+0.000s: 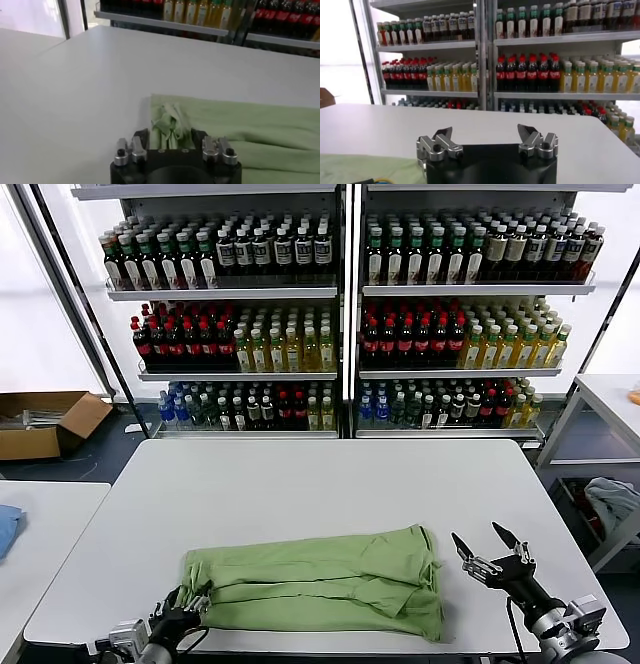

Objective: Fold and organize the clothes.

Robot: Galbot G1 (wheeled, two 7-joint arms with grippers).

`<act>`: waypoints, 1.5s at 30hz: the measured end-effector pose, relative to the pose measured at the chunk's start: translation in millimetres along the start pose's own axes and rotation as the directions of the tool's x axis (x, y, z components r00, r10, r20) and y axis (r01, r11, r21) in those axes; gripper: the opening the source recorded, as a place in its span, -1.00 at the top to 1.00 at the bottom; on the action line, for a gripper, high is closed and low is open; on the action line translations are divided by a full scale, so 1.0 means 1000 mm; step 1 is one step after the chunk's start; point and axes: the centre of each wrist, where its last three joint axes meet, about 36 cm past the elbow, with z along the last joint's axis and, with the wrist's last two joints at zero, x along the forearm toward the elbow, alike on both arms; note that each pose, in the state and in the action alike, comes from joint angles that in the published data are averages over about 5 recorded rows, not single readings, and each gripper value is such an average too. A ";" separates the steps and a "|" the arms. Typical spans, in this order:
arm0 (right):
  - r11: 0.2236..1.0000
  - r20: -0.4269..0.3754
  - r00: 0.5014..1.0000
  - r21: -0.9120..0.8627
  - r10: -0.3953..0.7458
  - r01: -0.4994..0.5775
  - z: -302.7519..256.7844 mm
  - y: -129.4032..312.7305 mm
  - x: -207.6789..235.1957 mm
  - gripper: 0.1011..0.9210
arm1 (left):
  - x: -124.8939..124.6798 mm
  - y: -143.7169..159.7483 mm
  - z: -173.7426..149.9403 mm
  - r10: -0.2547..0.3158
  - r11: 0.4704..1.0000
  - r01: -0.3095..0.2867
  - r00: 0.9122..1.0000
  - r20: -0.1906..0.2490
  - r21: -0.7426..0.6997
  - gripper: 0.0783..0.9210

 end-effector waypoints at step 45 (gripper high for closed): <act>0.997 0.046 0.996 0.006 -0.079 0.078 -0.017 0.024 -0.012 -0.76 | 0.023 0.145 -0.125 -0.136 0.937 0.246 0.911 0.389 -0.250 0.91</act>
